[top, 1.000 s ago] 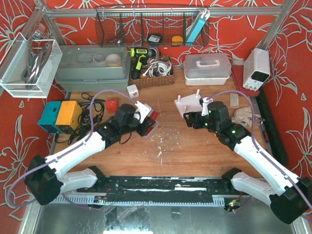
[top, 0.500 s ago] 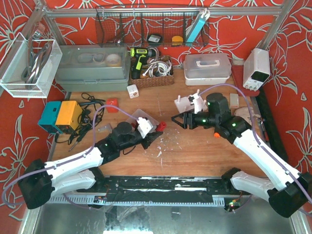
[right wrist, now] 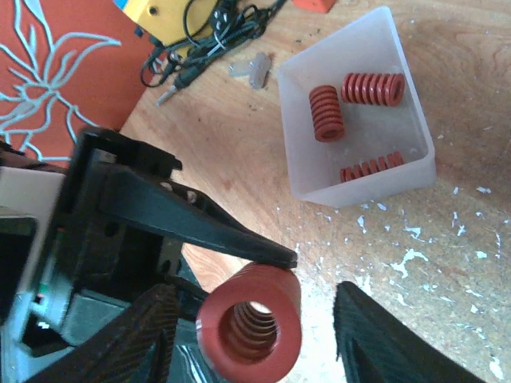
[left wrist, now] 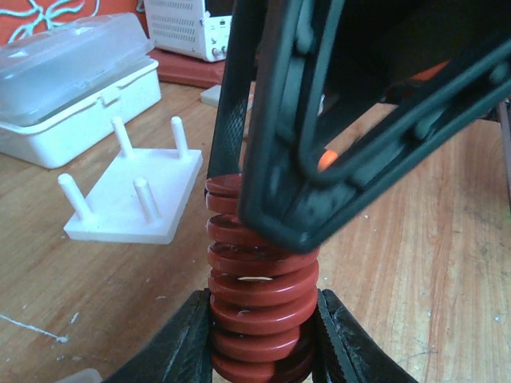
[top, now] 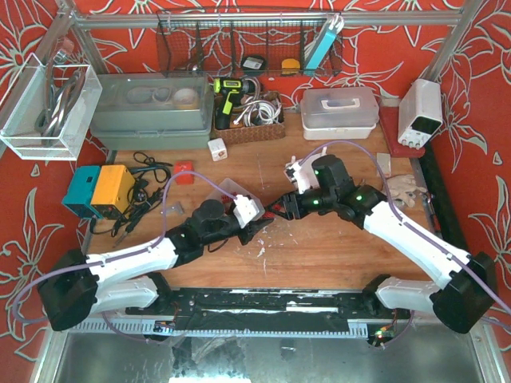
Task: Install the large spring
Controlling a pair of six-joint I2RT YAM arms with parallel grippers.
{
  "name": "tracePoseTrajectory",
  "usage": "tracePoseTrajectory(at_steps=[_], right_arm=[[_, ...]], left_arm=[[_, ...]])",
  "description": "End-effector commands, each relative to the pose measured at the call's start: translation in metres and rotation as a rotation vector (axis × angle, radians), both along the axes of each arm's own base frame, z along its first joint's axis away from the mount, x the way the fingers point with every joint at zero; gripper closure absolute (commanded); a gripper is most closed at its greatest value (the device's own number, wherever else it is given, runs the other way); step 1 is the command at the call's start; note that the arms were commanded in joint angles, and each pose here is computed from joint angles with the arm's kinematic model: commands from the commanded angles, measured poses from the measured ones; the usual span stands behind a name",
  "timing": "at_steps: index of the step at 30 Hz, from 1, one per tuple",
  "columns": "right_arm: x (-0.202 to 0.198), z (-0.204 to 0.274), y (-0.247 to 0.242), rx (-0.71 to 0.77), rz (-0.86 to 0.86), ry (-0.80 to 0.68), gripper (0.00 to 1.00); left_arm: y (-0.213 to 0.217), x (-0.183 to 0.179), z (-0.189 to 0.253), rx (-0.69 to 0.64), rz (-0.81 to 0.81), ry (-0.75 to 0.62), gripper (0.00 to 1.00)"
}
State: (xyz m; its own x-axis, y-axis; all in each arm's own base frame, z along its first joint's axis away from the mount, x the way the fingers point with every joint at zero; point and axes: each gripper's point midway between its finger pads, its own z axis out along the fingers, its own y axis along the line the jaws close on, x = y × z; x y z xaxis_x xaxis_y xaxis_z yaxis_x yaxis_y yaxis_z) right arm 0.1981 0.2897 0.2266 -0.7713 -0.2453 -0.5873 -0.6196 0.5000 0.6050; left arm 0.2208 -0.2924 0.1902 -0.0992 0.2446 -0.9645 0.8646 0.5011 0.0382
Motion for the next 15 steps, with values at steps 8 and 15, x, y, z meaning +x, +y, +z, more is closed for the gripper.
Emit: tracePoseTrajectory(at_steps=[8,15], right_arm=[[-0.0063,-0.0140,0.0078,-0.017,0.058,0.021,0.60],[-0.0016,-0.0086,0.0033,-0.029,0.034,-0.028,1.00]], left_arm=[[-0.0149,0.0008,0.0320,-0.063,-0.044,-0.097,1.00],[-0.0106,0.0077,0.0243,-0.048,0.007,-0.066,0.68]])
